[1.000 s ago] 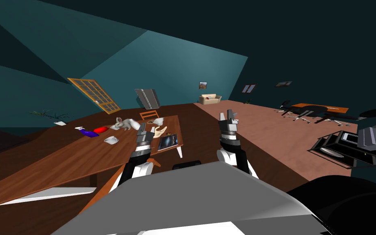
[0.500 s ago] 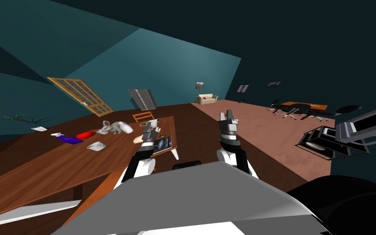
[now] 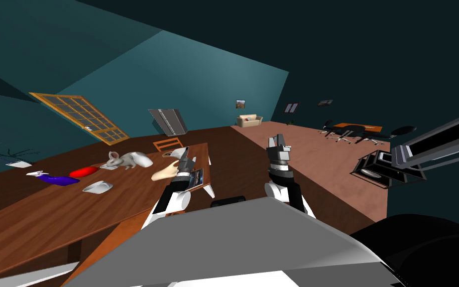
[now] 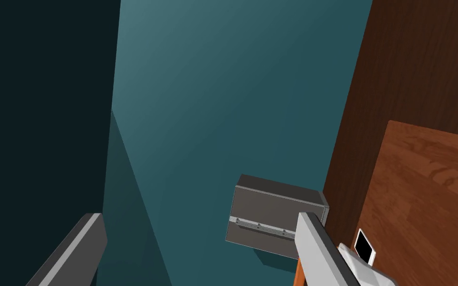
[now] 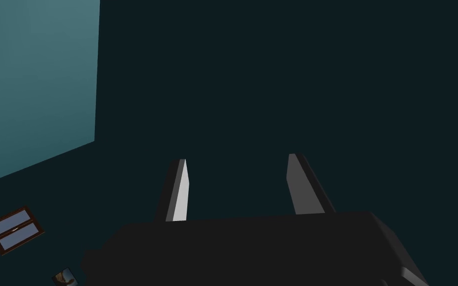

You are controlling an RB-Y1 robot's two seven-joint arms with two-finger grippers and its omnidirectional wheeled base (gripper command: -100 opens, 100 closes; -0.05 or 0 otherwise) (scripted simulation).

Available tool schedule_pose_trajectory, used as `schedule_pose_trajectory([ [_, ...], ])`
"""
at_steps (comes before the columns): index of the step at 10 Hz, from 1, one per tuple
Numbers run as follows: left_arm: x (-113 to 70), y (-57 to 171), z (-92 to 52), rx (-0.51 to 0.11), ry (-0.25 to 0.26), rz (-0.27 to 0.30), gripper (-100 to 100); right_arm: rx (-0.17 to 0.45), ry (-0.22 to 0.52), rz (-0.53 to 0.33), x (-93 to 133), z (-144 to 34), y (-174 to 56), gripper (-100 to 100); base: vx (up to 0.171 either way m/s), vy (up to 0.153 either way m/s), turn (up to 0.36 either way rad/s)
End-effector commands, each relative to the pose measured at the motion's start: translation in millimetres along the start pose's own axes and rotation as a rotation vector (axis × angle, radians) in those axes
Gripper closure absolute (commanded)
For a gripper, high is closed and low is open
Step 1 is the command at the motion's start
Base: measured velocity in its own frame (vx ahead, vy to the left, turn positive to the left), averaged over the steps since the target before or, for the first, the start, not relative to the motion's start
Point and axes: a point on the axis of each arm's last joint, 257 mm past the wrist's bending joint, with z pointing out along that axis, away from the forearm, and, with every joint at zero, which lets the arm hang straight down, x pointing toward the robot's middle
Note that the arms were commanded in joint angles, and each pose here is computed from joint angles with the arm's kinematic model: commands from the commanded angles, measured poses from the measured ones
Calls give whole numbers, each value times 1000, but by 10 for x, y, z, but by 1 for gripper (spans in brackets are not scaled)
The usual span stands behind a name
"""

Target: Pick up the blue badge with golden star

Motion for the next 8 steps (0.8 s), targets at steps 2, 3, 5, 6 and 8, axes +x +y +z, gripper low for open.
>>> schedule_pose_trajectory([
  [2,-44,218,50,-75,-5,-7,-100,0,0,0,0,0,0,0,51,-87,-68],
  [3,-45,258,47,-90,-6,-7,-100,0,0,0,0,0,0,0,53,-70,-39],
  [5,-88,431,69,-147,-11,-7,-100,0,0,0,0,0,0,0,43,-75,-67],
  [6,-142,550,93,-183,-16,-5,-100,0,0,0,0,0,0,0,58,-83,-77],
  [8,-211,741,95,-247,-23,0,-100,0,0,0,0,0,0,0,61,-84,-47],
])
